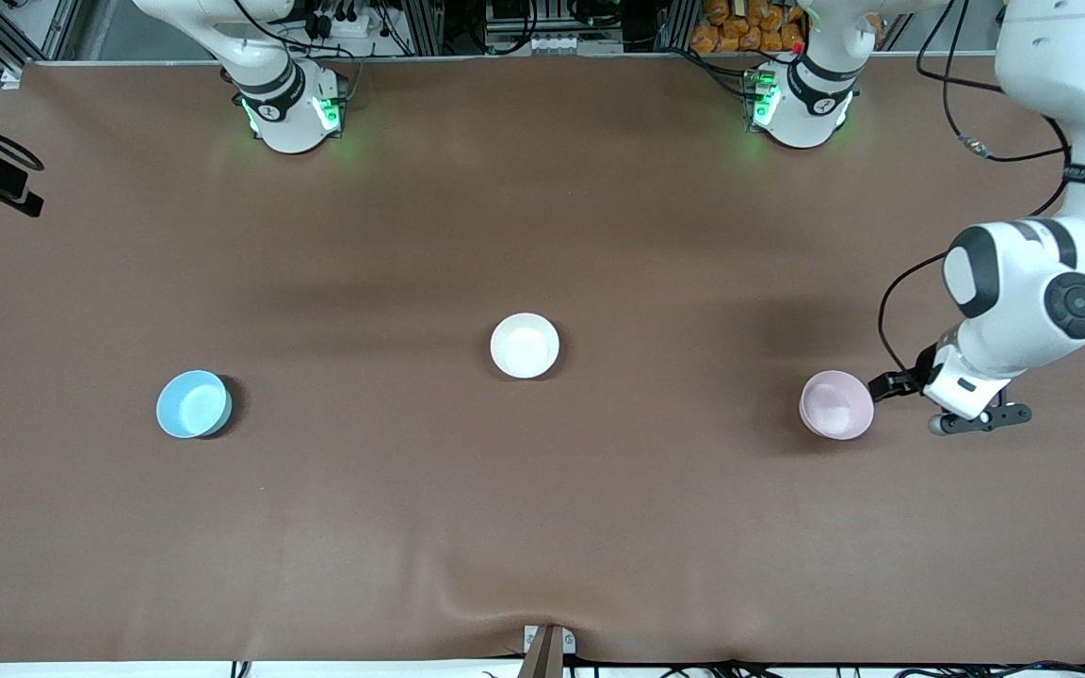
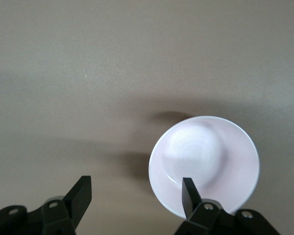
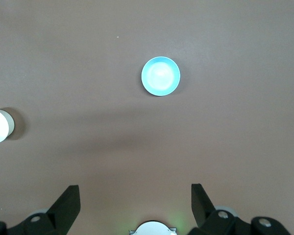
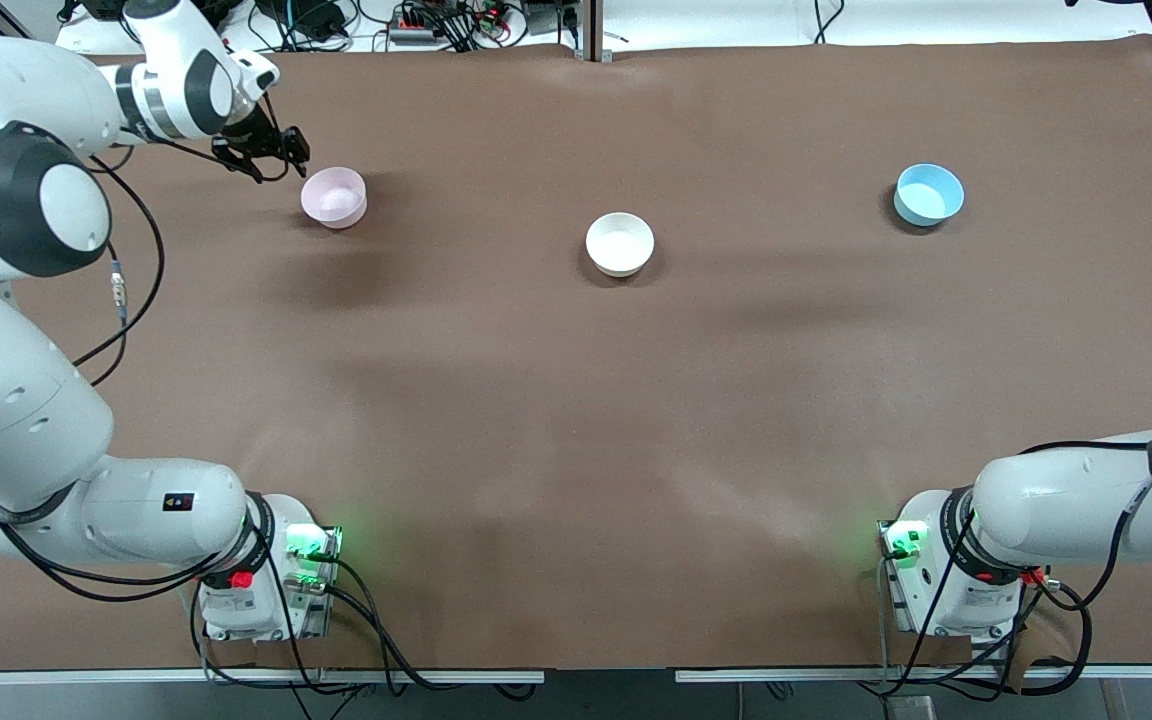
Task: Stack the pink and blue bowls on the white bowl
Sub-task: 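Reach the left gripper down to the pink bowl and grasp its rim, then carry the pink bowl onto the white bowl while the right gripper reaches the blue bowl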
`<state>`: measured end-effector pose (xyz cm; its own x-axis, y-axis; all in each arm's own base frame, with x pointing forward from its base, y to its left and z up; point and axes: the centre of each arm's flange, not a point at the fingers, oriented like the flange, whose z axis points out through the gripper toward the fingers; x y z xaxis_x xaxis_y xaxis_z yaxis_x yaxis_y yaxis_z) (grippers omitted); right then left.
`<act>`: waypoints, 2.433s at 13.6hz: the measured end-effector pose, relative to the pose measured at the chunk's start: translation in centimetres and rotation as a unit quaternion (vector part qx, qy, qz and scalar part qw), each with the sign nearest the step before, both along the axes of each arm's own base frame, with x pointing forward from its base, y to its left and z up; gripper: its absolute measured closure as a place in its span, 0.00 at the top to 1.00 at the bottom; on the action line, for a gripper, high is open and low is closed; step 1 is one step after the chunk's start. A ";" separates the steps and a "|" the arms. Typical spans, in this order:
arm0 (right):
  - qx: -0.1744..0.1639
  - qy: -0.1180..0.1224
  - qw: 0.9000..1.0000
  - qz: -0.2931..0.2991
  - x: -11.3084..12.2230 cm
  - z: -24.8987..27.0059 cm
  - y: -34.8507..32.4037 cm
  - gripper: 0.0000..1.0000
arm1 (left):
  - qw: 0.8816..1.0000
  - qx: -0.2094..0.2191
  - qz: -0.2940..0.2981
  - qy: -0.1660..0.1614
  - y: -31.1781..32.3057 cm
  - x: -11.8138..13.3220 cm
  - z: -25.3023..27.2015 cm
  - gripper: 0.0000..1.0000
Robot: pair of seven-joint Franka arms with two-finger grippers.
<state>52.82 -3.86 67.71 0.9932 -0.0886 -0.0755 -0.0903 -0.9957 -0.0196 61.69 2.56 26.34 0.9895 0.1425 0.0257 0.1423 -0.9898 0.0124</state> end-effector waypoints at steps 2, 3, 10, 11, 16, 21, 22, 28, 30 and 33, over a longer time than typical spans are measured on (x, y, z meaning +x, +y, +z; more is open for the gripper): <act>0.000 -0.002 1.000 0.000 0.1 0.0 0.0 1.00 | 1.000 0.001 0.000 0.001 0.0 0.1 -1.3 0.79; 0.000 -0.003 1.000 0.000 0.2 -0.1 0.0 1.00 | 1.000 0.001 -0.001 0.004 -0.1 0.1 -1.9 0.74; -0.002 -0.019 1.000 -0.007 1.4 -0.7 -0.7 1.00 | 1.000 -0.012 0.007 0.015 -0.9 0.0 -5.0 0.45; -0.003 -0.023 1.000 -0.007 1.6 -0.7 -0.8 1.00 | 1.000 -0.014 0.009 0.018 -0.9 -0.1 -5.4 0.35; -0.004 -0.027 1.000 -0.008 2.6 -1.7 -0.9 1.00 | 0.999 -0.029 0.005 0.019 -2.5 0.5 -4.5 0.03; -0.005 -0.017 1.000 -0.010 4.3 -4.0 -1.2 1.00 | 0.995 -0.057 -0.055 0.060 -9.8 -0.5 3.1 0.03; -0.005 -0.016 1.000 -0.010 4.4 -4.2 -1.3 1.00 | 0.994 -0.062 -0.068 0.065 -12.2 -1.2 5.4 0.03; -0.005 0.009 1.000 -0.019 5.6 -6.9 -2.3 1.00 | 0.989 -0.083 -0.092 0.078 -29.6 -7.4 10.2 0.03; -0.005 0.022 0.999 -0.029 6.1 -8.5 -3.5 1.00 | 0.988 -0.086 -0.095 0.085 -34.6 -9.3 10.2 0.03; -0.002 0.049 0.998 -0.050 7.0 -11.6 -6.2 1.00 | 0.988 -0.105 -0.078 0.083 -41.5 -10.9 8.6 0.03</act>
<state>59.79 -10.07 56.12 0.9673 -0.1879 -0.1703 -0.1909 -0.9816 -0.0012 50.76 -38.93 34.98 0.9879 -0.0273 -0.1526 0.0051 -0.9780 0.2085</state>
